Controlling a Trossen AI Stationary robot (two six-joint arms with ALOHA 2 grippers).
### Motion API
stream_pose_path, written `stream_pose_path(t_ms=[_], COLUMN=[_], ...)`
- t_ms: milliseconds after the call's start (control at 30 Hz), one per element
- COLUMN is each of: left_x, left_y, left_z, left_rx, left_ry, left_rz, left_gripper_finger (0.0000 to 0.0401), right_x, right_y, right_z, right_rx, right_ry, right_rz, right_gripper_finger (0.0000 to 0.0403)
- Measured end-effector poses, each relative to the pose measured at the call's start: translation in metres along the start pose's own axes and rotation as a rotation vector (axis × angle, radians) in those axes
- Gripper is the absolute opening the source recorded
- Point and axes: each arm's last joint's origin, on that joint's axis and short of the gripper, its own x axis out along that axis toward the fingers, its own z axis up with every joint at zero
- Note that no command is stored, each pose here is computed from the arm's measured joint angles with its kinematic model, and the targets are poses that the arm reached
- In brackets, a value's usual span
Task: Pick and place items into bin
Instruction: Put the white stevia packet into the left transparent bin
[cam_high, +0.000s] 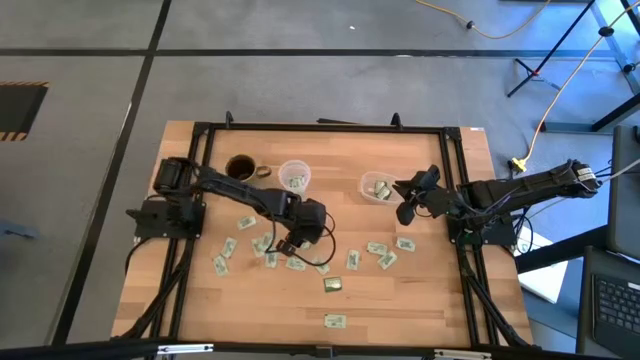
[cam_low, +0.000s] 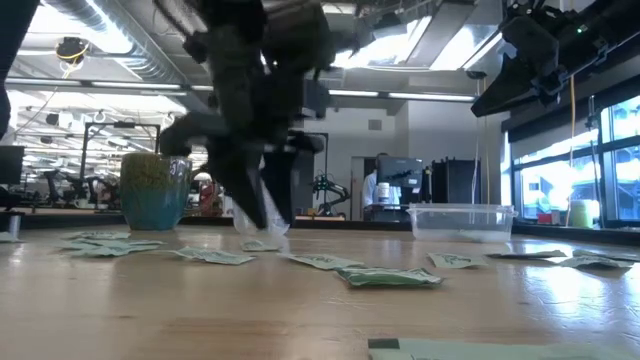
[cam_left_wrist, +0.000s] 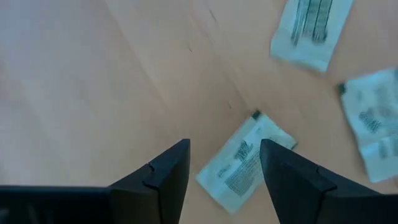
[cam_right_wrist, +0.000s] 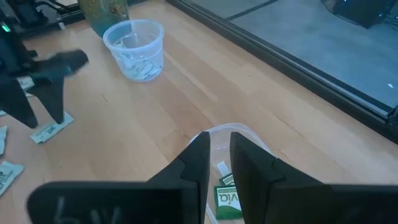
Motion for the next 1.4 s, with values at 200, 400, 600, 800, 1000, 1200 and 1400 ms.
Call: stream_pose_path(t_ms=[200,400,600,800,1000,1200,1400], left_x=[0.017,0.019,0.019,0.019,0.020,0.020,0.020], left_y=[-0.001,-0.003,-0.004,-0.005,-0.005,-0.006,-0.005], left_z=[-0.004,-0.006,-0.008,-0.009,-0.009,-0.009,-0.009], left_rx=[-0.005,-0.008,-0.064,-0.093,-0.091,-0.088,-0.088], left_ry=[0.047,0.073,0.083,0.080,0.083,0.084,0.082], left_rz=[-0.030,-0.046,-0.090,-0.116,-0.116,-0.111,-0.109], left_gripper_finger=[0.0175,0.0158,0.0134,0.0109,0.0083,0.0061,0.0042], right_x=[0.000,0.000,0.000,0.000,0.000,0.000,0.000], right_y=[0.000,0.000,0.000,0.000,0.000,0.000,0.000], right_z=[0.000,0.000,0.000,0.000,0.000,0.000,0.000], right_rx=[-0.002,-0.003,-0.004,-0.005,-0.004,-0.004,-0.004], right_ry=[0.001,0.001,0.001,0.001,0.001,0.001,0.001], right_rz=[-0.001,-0.002,-0.002,-0.002,-0.002,-0.002,-0.002], right_gripper_finger=[0.0067,0.0067,0.0067,0.0067,0.0067,0.0067,0.0067])
